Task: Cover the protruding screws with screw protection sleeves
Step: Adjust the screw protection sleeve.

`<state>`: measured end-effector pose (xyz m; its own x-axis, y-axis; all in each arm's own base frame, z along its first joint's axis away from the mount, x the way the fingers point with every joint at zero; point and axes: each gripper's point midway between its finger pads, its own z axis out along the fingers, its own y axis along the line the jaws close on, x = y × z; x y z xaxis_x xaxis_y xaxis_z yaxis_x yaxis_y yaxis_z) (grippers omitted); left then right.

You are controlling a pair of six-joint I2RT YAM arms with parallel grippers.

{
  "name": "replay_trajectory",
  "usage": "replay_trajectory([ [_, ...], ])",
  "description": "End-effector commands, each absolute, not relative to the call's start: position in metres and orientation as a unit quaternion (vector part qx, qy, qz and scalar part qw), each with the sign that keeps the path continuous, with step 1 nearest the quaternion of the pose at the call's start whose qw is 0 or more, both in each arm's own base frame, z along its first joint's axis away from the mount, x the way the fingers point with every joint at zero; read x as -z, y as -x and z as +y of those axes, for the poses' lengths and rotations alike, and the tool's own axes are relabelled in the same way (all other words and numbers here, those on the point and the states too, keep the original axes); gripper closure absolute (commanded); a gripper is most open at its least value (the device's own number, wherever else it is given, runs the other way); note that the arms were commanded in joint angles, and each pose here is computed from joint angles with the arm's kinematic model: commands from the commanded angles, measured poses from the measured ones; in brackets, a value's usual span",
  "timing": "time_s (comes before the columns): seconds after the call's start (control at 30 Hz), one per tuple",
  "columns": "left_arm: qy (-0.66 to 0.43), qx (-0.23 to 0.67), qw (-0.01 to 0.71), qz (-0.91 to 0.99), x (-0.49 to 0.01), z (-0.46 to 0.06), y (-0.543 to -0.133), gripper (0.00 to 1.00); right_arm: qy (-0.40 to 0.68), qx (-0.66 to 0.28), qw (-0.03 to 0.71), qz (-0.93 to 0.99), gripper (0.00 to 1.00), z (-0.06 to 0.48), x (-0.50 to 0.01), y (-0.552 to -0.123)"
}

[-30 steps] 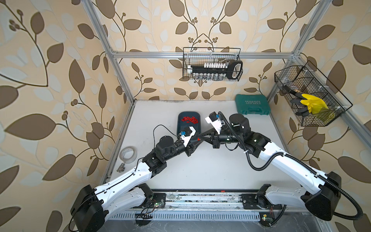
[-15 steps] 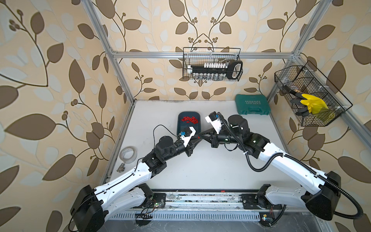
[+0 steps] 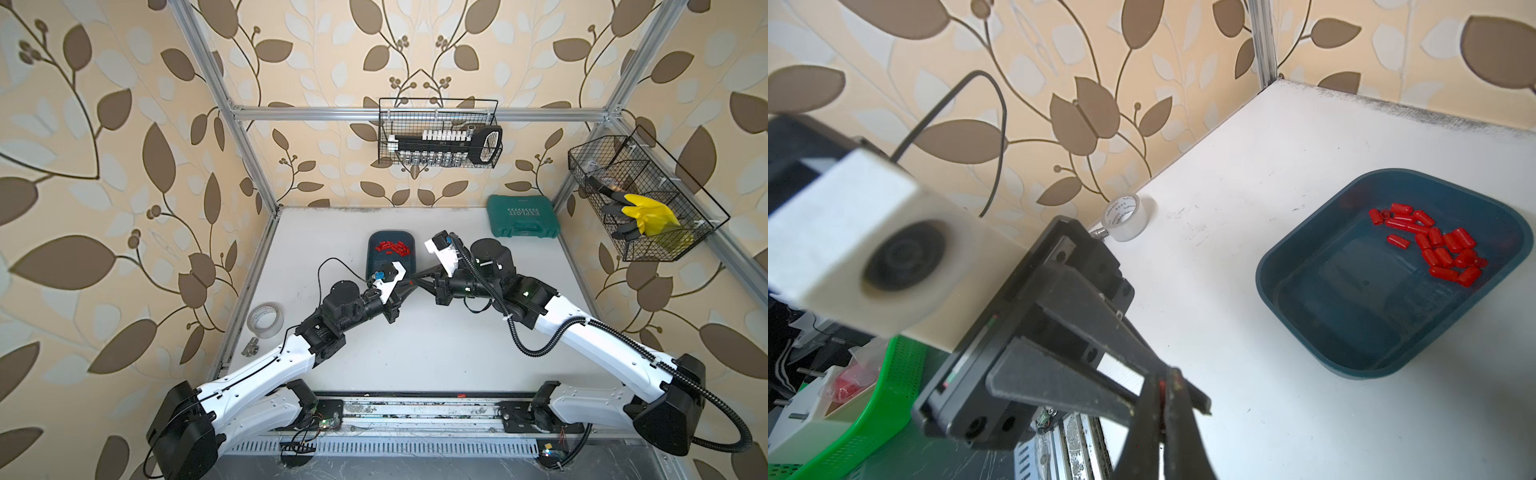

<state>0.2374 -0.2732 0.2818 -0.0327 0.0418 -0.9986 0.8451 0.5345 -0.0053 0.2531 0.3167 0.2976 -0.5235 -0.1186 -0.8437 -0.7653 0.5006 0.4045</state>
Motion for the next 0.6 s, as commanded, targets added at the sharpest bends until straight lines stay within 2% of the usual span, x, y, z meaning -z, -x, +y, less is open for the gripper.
replay_trajectory([
  [0.0, -0.354, 0.346, 0.637, 0.591, -0.3201, -0.2777, -0.2315, 0.92, 0.283, -0.402, 0.381, 0.783, 1.00, 0.3184, -0.2891, -0.2528],
  [0.1, -0.351, 0.344, 0.639, 0.592, -0.3208, -0.2770, -0.2323, 0.96, 0.283, -0.403, 0.380, 0.783, 1.00, 0.3192, -0.2887, -0.2529],
  [0.3, -0.355, 0.348, 0.637, 0.589, -0.3229, -0.2786, -0.2305, 0.97, 0.285, -0.404, 0.381, 0.782, 1.00, 0.3187, -0.2901, -0.2516],
  [0.37, -0.356, 0.348, 0.637, 0.589, -0.3226, -0.2784, -0.2306, 0.96, 0.284, -0.403, 0.381, 0.782, 0.93, 0.3182, -0.2899, -0.2513],
  [0.57, -0.358, 0.351, 0.635, 0.588, -0.3220, -0.2792, -0.2293, 0.95, 0.285, -0.404, 0.383, 0.780, 0.89, 0.3182, -0.2916, -0.2512],
])
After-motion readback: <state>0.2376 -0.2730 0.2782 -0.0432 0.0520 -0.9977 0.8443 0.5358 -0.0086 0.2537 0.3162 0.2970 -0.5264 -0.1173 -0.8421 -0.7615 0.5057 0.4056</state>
